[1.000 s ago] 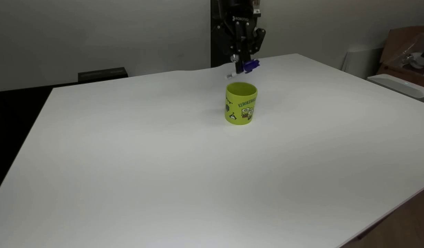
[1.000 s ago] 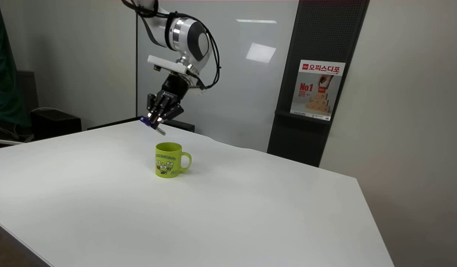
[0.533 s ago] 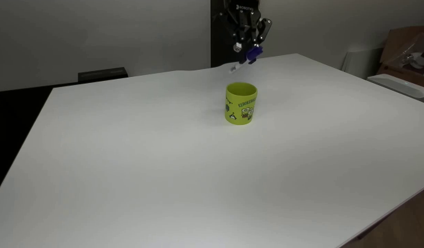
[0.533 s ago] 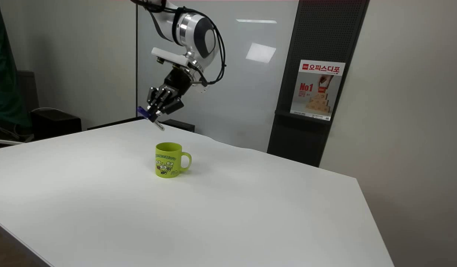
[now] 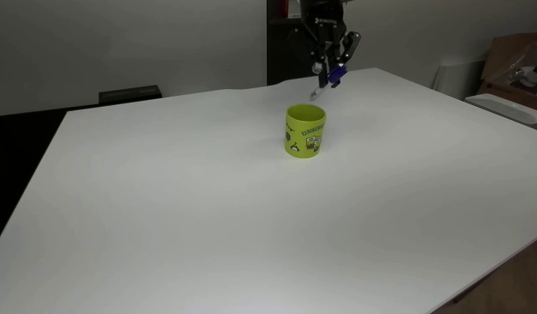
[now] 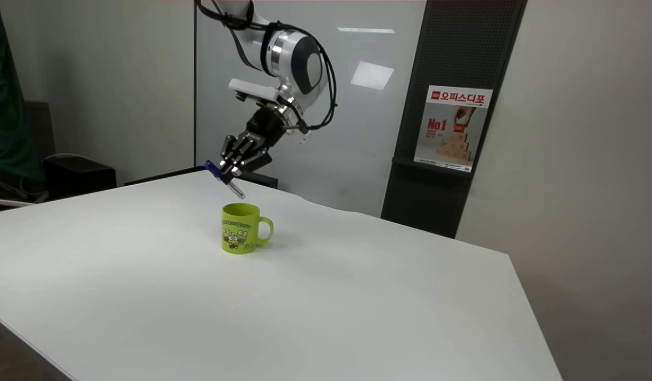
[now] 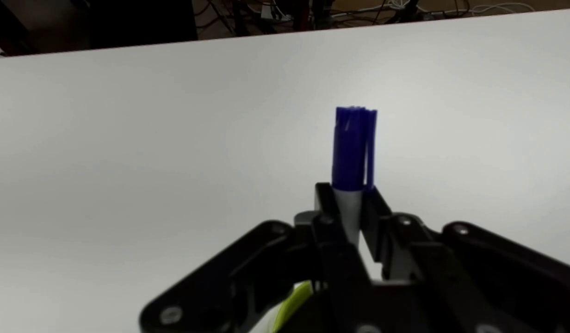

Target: Put the marker inside the mug.

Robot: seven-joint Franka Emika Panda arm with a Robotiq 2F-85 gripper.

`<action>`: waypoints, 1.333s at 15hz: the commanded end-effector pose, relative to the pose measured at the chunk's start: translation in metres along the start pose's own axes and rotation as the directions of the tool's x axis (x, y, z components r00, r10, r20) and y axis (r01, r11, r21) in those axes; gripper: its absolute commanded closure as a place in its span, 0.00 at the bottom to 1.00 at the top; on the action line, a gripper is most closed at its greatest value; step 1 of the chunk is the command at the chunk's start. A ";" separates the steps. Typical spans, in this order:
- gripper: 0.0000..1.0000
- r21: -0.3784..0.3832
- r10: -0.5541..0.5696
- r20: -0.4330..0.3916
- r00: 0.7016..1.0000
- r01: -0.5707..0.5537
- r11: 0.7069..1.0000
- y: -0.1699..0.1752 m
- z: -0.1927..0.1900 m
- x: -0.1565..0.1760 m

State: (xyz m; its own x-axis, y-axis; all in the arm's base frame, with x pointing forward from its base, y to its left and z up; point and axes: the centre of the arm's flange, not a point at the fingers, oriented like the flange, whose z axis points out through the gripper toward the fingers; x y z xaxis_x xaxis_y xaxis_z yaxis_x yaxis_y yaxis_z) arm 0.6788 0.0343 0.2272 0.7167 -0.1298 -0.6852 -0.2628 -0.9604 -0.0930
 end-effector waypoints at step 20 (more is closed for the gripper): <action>0.95 0.015 0.059 0.068 0.996 -0.060 0.998 0.003 0.012 0.050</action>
State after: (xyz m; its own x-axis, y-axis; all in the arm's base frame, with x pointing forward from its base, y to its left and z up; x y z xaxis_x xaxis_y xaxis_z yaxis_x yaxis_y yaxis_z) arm 0.6822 0.0310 0.1827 0.6672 -0.1494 -0.7297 -0.2914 -0.9540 -0.0711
